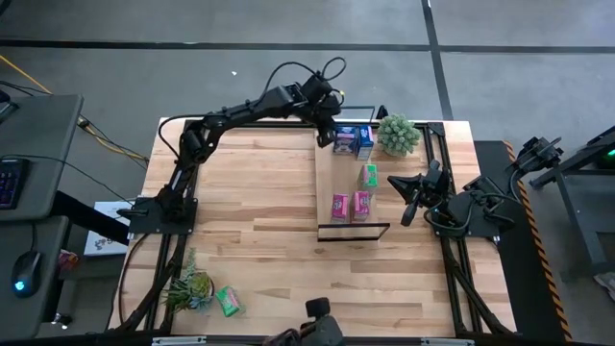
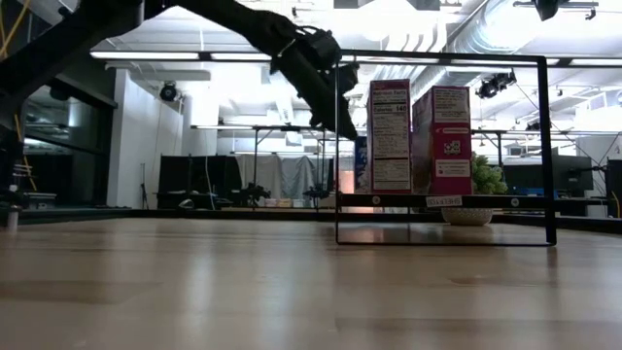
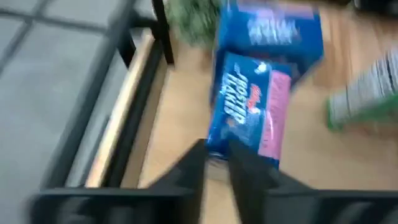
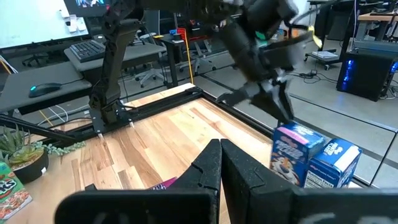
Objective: Stack cereal on shelf
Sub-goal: Put the blue cereal box on the shelf aligned with the other blue cereal box
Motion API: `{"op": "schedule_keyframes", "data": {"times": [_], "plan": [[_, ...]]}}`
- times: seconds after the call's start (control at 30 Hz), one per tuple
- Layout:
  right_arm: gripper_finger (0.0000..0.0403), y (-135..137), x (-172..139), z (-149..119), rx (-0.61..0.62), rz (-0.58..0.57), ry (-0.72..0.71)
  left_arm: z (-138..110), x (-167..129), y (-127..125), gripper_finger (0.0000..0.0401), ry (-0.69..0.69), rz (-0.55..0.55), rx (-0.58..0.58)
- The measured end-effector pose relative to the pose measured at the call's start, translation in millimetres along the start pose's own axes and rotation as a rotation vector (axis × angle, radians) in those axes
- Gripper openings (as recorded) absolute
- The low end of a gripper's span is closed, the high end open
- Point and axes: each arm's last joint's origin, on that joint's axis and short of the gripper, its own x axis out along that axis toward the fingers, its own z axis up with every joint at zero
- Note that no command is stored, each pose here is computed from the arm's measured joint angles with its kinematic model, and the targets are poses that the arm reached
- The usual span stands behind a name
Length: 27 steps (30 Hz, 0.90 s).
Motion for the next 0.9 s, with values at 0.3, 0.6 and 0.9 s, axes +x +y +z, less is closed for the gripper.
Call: {"op": "schedule_keyframes", "data": {"times": [0.3, 0.6, 0.9], "plan": [[0.0, 2, 0, -1, 0.0, 0.052, 0.023, 10, 5, 14, 0.0002, -0.198, 0.079, -0.052], [0.0, 1, 0, 0, -0.043, 0.03, 0.013, 29, -5, 21, 0.0, -0.401, 0.123, -0.051], [0.0, 0, 0, 0, -0.04, -0.012, -0.005, 27, -4, 24, 0.0, -0.388, 0.178, -0.018]]}}
